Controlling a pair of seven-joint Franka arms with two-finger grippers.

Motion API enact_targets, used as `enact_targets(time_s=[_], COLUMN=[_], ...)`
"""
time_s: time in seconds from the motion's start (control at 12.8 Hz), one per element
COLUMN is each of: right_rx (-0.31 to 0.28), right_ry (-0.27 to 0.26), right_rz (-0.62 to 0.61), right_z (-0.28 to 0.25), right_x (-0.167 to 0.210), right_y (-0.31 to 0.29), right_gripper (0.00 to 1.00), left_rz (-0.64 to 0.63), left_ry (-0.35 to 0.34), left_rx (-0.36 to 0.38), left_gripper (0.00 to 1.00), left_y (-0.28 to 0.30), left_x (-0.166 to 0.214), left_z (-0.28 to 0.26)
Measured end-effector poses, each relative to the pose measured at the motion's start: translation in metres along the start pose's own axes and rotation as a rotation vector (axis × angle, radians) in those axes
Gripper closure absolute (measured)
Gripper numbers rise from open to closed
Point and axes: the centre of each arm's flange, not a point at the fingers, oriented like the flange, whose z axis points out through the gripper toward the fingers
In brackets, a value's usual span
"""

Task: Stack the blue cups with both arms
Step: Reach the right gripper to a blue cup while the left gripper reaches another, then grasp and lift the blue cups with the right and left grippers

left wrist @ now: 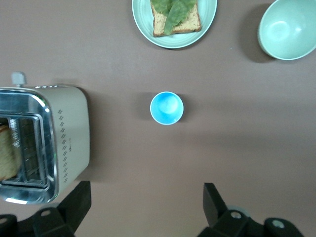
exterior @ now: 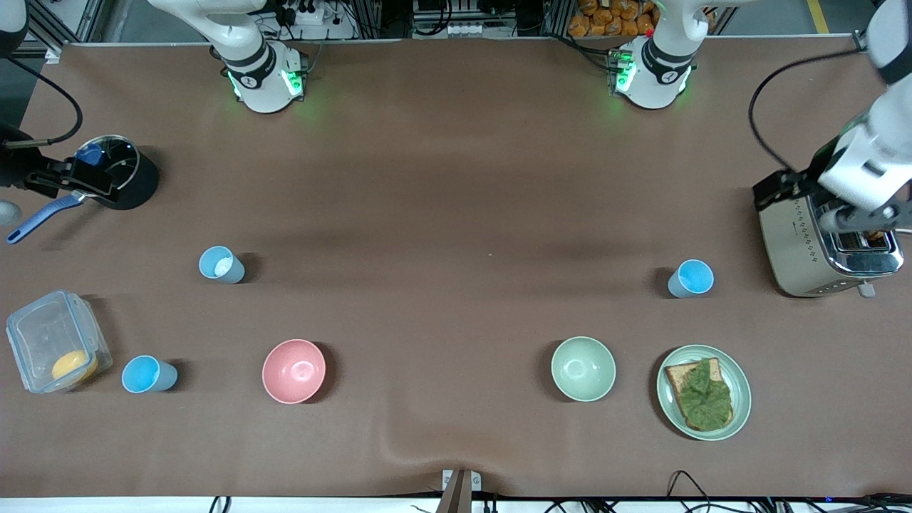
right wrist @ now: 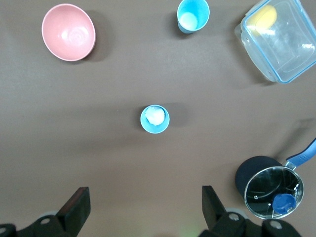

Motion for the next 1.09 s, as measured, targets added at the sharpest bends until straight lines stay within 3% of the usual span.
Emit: enact_targets(time_s=[0.39,0.78,1.09], right_rx=[-0.003,-0.027,-0.059], right_ry=[-0.036,-0.164,-0.156], right_rz=[-0.002,-0.05,-0.058], right_z=[0.015,0.088,0.16], right_x=[0.005,0.038,0.062], right_y=[0.0,-0.015,-0.008], right_gripper=[0.0,0.0,0.0], left_rz=[0.001,-0.036,-0.065], left_ry=[0.042,0.083,0.123], left_rx=[-0.006,-0.023,-0.037], left_gripper=[0.0,0.0,0.0], left_y=[-0.001,-0.021,-0.035], left_x=[0.001,0.001,0.004], left_z=[0.091,0.184,0.238])
